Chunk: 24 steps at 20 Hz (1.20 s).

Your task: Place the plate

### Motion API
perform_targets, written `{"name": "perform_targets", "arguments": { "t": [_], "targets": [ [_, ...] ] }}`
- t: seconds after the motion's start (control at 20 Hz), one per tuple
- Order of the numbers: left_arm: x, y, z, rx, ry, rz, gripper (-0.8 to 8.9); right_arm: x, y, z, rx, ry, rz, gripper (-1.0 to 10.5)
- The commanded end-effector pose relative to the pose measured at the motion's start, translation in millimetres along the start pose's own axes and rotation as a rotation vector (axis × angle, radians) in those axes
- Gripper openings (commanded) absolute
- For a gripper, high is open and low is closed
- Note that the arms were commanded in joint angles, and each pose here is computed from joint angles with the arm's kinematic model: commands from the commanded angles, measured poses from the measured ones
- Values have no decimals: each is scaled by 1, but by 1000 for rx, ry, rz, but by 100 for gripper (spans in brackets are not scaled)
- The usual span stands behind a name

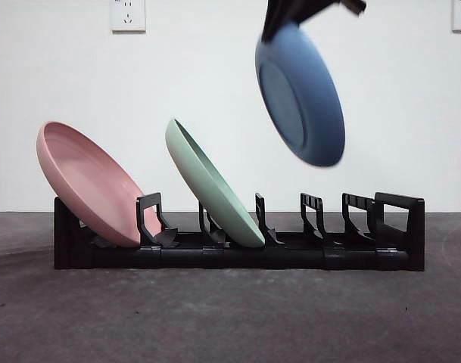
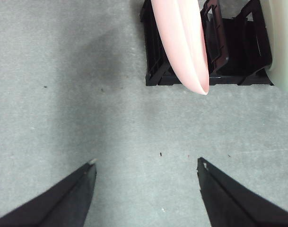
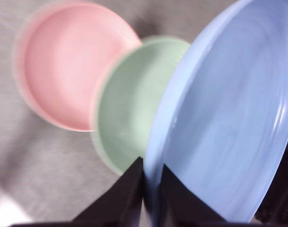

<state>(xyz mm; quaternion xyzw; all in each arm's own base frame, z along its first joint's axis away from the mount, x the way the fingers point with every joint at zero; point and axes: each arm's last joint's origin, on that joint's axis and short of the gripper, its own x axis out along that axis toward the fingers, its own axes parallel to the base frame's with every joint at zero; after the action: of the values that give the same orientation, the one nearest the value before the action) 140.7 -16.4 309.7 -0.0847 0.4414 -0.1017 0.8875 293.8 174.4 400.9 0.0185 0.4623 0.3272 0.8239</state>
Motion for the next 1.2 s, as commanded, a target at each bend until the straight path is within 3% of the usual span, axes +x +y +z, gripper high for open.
{"name": "perform_targets", "arguments": {
  "t": [0.05, 0.3, 0.6, 0.9, 1.2],
  "targets": [
    [-3, -2, 4, 14, -18, -8, 341, -11, 13, -2, -109, -5, 47, 15],
    [-3, -2, 4, 14, -18, -8, 341, -39, 46, -25, -254, 12, 65, 15],
    [-3, -2, 4, 14, -18, -8, 341, -67, 76, -81, -449, -183, 31, 15],
    [-3, -2, 4, 14, -18, -8, 341, -74, 74, -167, -580, -254, -19, 15],
    [-3, -2, 4, 15, -19, -9, 341, -46, 54, -249, -720, 5, -23, 15]
  ]
}}
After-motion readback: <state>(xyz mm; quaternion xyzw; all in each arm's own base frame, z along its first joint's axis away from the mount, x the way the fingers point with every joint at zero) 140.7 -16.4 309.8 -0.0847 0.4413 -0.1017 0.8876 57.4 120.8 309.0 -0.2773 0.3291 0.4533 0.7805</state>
